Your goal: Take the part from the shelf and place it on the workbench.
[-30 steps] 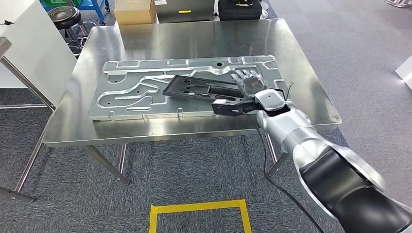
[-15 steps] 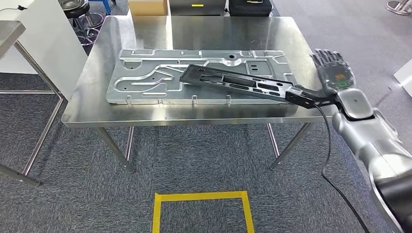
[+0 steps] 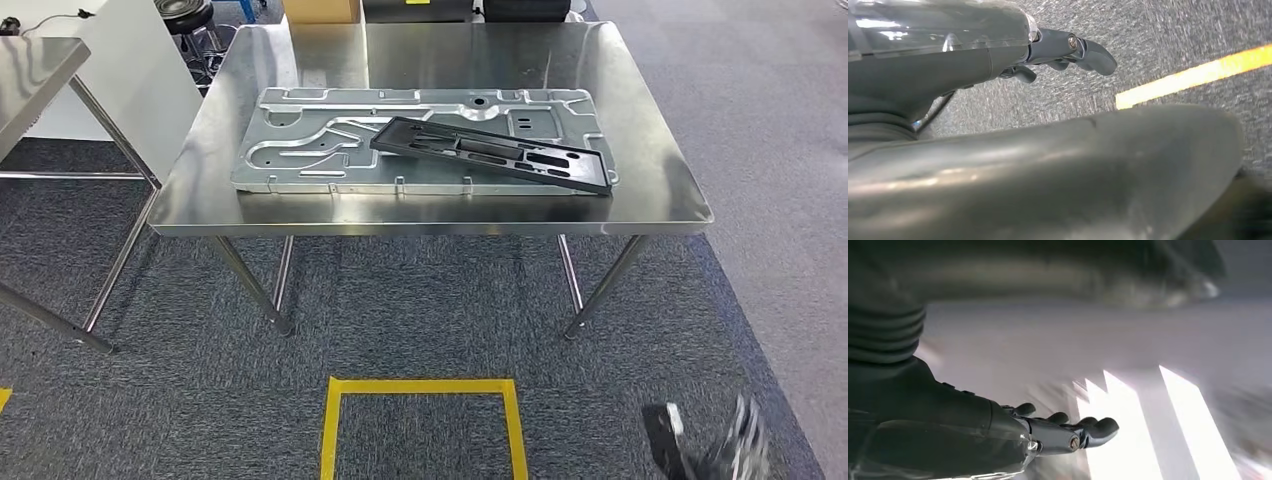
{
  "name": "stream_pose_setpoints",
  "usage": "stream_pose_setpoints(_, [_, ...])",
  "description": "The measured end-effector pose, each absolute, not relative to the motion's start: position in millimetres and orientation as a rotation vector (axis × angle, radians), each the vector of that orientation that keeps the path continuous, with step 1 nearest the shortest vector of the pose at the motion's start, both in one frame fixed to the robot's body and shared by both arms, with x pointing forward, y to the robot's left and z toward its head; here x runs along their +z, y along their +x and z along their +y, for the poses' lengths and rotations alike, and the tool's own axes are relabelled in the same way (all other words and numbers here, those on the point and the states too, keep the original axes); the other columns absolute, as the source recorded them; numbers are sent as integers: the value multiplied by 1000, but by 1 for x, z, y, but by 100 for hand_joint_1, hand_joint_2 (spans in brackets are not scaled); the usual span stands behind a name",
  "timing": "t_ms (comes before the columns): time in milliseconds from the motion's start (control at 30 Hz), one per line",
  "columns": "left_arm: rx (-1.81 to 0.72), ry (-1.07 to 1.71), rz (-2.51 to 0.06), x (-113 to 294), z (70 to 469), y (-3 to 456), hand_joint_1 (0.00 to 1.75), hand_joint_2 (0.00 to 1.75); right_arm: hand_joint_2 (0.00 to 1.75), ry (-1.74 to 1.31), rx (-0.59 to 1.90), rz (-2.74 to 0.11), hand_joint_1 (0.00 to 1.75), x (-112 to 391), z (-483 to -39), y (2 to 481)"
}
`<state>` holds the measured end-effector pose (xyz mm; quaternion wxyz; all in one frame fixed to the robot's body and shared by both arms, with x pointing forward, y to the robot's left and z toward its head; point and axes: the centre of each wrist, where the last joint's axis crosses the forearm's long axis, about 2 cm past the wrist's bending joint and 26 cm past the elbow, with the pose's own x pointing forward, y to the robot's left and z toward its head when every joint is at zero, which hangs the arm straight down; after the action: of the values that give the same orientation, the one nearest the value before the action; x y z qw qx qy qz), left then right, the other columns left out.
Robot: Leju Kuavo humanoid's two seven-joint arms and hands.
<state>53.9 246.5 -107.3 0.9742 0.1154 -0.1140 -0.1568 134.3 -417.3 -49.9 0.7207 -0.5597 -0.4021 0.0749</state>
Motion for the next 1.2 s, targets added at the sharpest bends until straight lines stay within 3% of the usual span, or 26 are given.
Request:
stream_pose_setpoints(133, [-311, 243, -223, -108, 253, 57, 0, 0, 175, -885, -18, -521, 0, -91, -340, 87])
stream_pose_setpoints(300, [-338, 257, -234, -106, 258, 66, 0, 0, 175, -583, 98, -389, 0, -103, -284, 70])
stream_pose_setpoints(500, [-411, 261, -229, -106, 261, 71, 0, 0, 175, -280, 226, -236, 0, -105, -248, 69])
stream_pose_setpoints(667, [-455, 272, -188, -107, 268, 70, 0, 0, 175, -217, 315, -189, 0, -104, -242, 75])
stream_pose_setpoints(800, [-459, 271, -151, -108, 272, 64, 0, 0, 0, -207, 303, -201, 0, -103, -242, 78])
stream_pose_setpoints(1100, [-438, 296, -206, -107, 275, 68, 0, 0, 0, -173, 268, -167, 0, -104, -234, 71])
stream_pose_setpoints(1200, [-437, 294, -224, -107, 273, 70, 0, 0, 131, -168, 278, -176, 0, -104, -231, 69])
